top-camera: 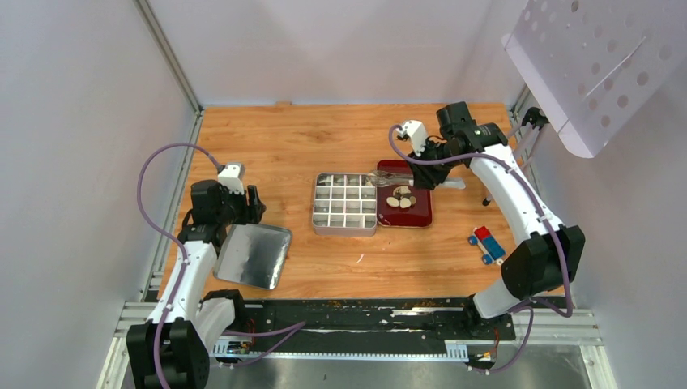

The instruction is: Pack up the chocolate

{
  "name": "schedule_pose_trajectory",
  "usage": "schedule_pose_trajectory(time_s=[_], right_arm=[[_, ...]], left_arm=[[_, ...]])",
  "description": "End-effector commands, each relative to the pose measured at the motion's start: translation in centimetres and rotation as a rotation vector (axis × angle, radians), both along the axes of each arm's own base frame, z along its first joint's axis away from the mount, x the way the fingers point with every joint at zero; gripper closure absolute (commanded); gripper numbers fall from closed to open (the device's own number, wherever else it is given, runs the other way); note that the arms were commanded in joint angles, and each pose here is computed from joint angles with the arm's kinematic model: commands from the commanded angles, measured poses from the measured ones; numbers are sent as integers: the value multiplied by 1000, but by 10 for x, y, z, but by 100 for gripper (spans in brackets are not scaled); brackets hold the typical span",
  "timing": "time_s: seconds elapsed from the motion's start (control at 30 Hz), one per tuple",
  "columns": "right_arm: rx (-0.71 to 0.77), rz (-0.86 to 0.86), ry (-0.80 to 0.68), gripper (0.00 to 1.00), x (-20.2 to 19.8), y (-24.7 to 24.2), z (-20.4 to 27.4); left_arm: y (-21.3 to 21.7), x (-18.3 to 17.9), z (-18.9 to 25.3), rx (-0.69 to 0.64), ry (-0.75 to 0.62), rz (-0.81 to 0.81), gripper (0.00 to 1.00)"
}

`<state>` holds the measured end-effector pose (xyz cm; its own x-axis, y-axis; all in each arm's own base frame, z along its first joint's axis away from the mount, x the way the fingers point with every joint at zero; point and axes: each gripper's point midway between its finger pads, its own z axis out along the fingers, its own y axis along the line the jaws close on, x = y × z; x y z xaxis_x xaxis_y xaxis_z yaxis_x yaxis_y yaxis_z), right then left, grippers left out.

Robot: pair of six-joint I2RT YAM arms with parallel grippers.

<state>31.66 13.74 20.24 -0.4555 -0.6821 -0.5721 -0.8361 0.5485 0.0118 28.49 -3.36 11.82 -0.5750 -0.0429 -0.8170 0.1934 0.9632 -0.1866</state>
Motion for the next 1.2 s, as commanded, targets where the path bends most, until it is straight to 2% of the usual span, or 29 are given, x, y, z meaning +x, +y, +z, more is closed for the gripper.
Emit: schedule_pose_trajectory(time_s=[0.0, 0.2, 0.43, 0.67, 0.9, 1.17], right_arm=[[65, 73, 5, 84, -11, 21, 11], [37, 117, 22, 84, -16, 31, 3], [3, 118, 22, 78, -14, 30, -4], [-23, 101, 7, 79, -7, 26, -6], [-18, 99, 3, 68, -7, 27, -5], [-4, 100, 2, 62, -9, 28, 0]], left_arm=[[0, 8, 17, -16, -56, 0, 32], [0, 7, 17, -13, -61, 4, 32], [0, 7, 16, -12, -65, 6, 32], [1, 8, 16, -13, -66, 8, 31], [1, 6, 15, -11, -64, 8, 31], [0, 7, 14, -14, -64, 7, 31]])
